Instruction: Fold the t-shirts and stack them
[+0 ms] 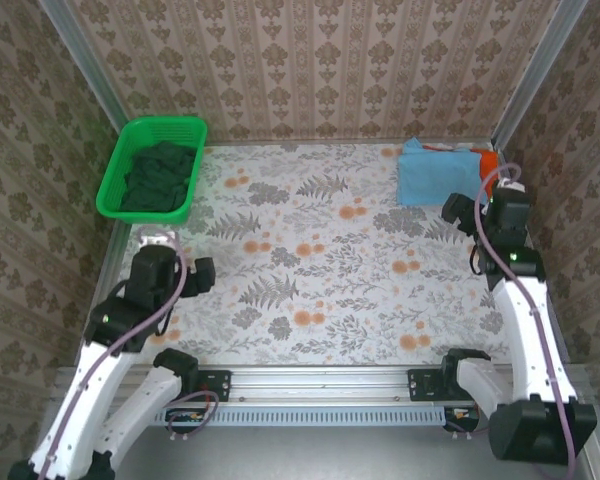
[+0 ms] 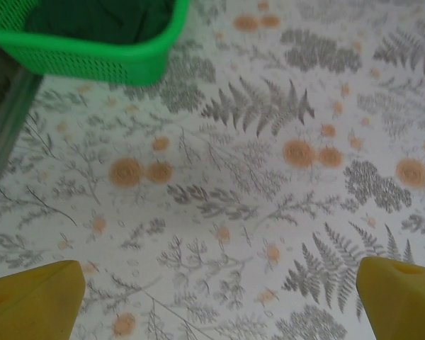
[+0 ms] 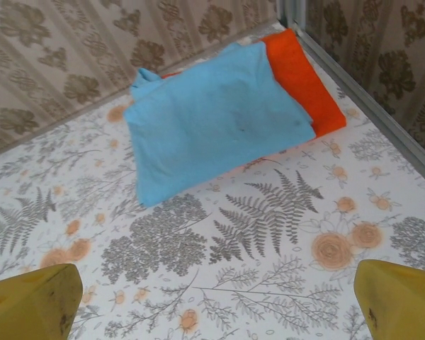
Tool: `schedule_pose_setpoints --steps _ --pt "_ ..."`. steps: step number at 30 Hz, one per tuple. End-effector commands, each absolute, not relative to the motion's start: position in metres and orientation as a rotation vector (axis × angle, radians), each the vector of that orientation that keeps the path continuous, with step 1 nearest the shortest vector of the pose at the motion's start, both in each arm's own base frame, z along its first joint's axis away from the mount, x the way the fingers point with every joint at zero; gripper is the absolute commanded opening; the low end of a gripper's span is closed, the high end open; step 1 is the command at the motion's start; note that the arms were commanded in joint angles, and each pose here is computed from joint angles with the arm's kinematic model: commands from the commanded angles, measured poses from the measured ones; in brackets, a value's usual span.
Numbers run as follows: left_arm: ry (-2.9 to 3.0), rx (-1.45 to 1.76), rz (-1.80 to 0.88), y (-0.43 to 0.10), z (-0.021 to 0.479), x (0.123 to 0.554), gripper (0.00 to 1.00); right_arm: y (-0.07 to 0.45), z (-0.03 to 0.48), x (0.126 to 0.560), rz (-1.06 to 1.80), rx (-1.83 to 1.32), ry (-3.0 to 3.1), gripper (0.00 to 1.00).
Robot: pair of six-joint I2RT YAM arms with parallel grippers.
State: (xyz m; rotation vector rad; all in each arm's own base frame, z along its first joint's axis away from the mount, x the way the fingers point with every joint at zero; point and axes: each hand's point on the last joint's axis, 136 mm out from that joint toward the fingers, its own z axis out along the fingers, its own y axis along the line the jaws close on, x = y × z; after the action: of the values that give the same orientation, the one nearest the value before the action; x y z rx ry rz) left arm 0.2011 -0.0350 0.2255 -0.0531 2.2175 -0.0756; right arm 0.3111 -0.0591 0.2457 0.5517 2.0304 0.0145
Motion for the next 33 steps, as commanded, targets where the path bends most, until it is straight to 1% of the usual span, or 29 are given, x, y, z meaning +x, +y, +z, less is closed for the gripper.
schedule_pose_setpoints --steps 1,4,6,8,11,14,16,18,21,23,25,28,33 --pt "2.000 -0.011 0.055 -0.020 0.246 0.217 1.00 -0.058 0.239 0.317 -0.011 0.494 1.940 1.00" --pt "1.824 -0.052 0.158 -0.003 0.258 0.227 1.00 -0.054 0.216 0.326 -0.053 0.424 1.943 0.99" --pt "1.776 -0.073 0.202 0.003 0.259 0.237 1.00 -0.058 0.204 0.332 -0.098 0.436 1.961 0.99" --pt "1.835 -0.083 0.262 0.011 0.240 0.252 1.00 -0.060 0.188 0.340 -0.111 0.452 1.963 1.00" --pt "1.924 -0.129 0.218 0.017 0.205 0.274 1.00 -0.058 0.165 0.348 -0.083 0.484 1.986 1.00" --pt "1.940 -0.252 0.272 0.039 0.183 0.289 1.00 -0.053 0.141 0.353 -0.030 0.525 2.009 0.99" --pt "1.960 -0.314 0.325 0.054 0.167 0.291 1.00 -0.049 0.136 0.354 -0.035 0.481 2.034 0.99" --pt "1.992 -0.324 0.338 0.061 0.150 0.294 1.00 -0.043 0.132 0.354 -0.092 0.366 2.038 1.00" --pt "2.023 -0.276 0.324 0.058 0.129 0.299 1.00 -0.043 0.120 0.346 -0.168 0.288 2.076 1.00" --pt "2.017 -0.253 0.310 0.055 0.118 0.300 1.00 -0.040 0.111 0.341 -0.158 0.276 2.069 1.00" --pt "1.994 -0.229 0.278 0.050 0.119 0.305 1.00 -0.034 0.110 0.340 -0.125 0.244 2.061 0.99" --pt "1.968 -0.187 0.240 0.044 0.121 0.318 1.00 -0.032 0.111 0.350 -0.107 0.235 2.050 1.00" --pt "1.972 -0.087 0.157 0.031 0.119 0.354 1.00 -0.032 0.111 0.377 -0.094 0.257 2.035 1.00"
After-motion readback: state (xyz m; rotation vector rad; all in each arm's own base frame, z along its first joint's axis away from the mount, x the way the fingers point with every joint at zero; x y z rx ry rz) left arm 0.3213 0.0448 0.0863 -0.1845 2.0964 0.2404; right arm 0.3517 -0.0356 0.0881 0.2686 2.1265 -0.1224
